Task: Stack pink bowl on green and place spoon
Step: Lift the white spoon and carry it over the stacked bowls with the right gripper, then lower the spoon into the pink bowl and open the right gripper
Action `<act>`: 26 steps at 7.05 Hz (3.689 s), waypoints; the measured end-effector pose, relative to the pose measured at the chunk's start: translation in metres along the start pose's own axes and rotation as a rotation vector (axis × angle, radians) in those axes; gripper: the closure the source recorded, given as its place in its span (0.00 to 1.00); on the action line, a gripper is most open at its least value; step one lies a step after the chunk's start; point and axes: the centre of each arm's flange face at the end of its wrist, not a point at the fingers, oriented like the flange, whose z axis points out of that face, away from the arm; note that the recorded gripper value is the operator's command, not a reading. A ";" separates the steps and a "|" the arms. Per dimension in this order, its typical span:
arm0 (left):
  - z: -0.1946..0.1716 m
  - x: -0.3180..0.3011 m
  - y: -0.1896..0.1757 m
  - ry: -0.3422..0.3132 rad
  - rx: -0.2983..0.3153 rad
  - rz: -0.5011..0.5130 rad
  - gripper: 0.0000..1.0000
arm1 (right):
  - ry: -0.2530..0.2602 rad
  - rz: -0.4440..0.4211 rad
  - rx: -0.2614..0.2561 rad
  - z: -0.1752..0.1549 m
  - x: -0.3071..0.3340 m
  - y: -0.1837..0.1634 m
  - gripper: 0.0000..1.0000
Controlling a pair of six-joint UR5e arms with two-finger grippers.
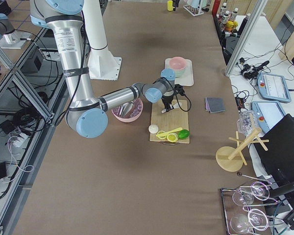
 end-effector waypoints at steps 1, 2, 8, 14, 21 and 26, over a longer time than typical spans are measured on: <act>0.000 0.000 0.000 0.000 0.000 0.000 0.02 | -0.024 0.002 0.009 -0.010 -0.002 -0.007 1.00; 0.000 0.000 0.000 0.000 0.000 0.000 0.02 | -0.043 0.009 0.025 -0.028 -0.008 -0.024 1.00; 0.000 0.000 0.000 0.000 0.000 -0.002 0.02 | -0.064 0.344 0.053 -0.146 -0.213 -0.155 1.00; 0.006 -0.006 0.002 0.001 -0.010 -0.012 0.02 | 0.054 0.489 0.037 -0.085 -0.335 -0.208 1.00; 0.006 -0.004 0.000 0.002 -0.009 -0.011 0.02 | 0.066 0.488 0.013 -0.067 -0.329 -0.199 0.01; 0.027 -0.039 0.014 -0.009 -0.059 -0.063 0.02 | 0.102 0.543 0.035 -0.084 -0.224 -0.216 0.00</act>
